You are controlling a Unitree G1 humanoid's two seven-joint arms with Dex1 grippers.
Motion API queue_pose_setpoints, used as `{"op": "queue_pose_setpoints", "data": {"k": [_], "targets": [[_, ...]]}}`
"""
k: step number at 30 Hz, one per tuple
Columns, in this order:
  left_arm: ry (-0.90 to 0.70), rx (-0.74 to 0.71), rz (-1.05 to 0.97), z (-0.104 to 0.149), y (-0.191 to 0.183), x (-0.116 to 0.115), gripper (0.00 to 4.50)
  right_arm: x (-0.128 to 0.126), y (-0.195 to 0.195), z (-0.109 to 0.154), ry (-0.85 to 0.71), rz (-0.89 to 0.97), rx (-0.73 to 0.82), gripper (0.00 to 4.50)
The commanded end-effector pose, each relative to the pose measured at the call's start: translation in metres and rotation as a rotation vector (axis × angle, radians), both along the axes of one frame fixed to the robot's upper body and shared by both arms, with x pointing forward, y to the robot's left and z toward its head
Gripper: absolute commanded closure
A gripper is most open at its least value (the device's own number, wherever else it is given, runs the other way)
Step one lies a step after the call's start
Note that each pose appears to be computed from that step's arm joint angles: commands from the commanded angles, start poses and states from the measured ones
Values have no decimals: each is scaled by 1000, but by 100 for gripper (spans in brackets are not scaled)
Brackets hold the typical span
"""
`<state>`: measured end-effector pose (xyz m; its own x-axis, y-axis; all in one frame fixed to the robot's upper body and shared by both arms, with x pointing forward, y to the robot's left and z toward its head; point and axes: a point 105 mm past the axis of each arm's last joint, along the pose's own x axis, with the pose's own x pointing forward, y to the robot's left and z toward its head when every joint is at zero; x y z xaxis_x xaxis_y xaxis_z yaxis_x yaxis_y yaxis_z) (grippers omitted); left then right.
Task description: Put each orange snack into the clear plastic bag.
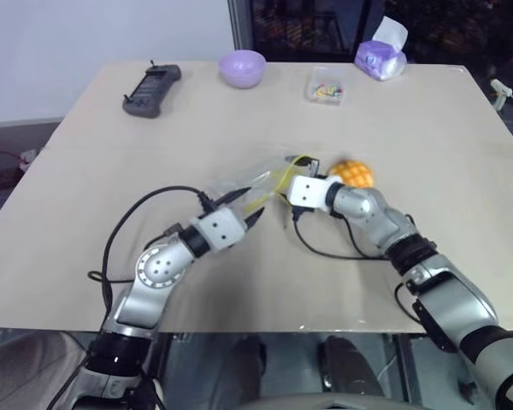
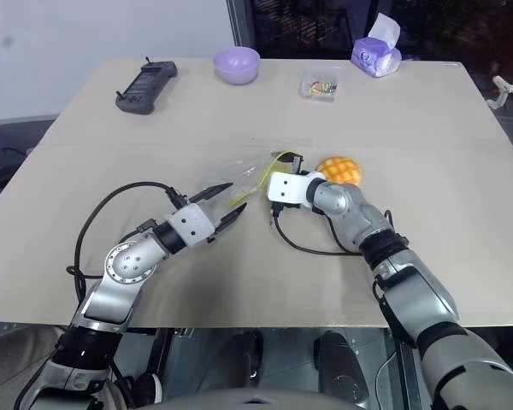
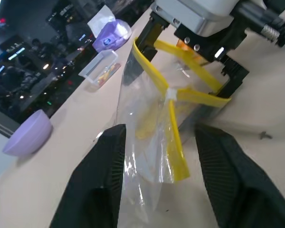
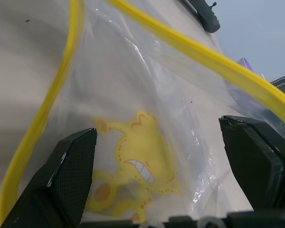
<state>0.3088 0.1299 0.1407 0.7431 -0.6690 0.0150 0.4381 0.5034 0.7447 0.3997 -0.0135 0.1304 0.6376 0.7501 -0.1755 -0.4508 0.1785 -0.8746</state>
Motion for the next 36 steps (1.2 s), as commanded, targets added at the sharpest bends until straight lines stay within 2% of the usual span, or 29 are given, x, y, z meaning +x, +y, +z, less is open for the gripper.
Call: {"op": "queue_pose_setpoints", "data": {"k": [1,6,11,17,24,34,35,36], "targets": [[-69,59,-3,7,-6,-3,235,2,-3,-6,19,-23,-19,0],[-95,122,35,10,-8,0,235,1,-1,-7,22,-19,-26,0],[-121,114,43,21,-11,-2,235,1,-2,-10,23,-20,-41,0],[-85,120,51,24,-12,-4,235,0,-1,-12,24,-20,-53,0],[46,192,120,21,-11,2,235,-1,1,-14,25,-17,-59,0],[65,189,128,27,-19,5,235,-1,1,-13,20,-17,-64,0],[67,192,122,27,-20,5,289,-1,1,-12,19,-16,-64,0],[69,194,119,26,-20,4,308,-1,1,-12,19,-16,-64,0]]}}
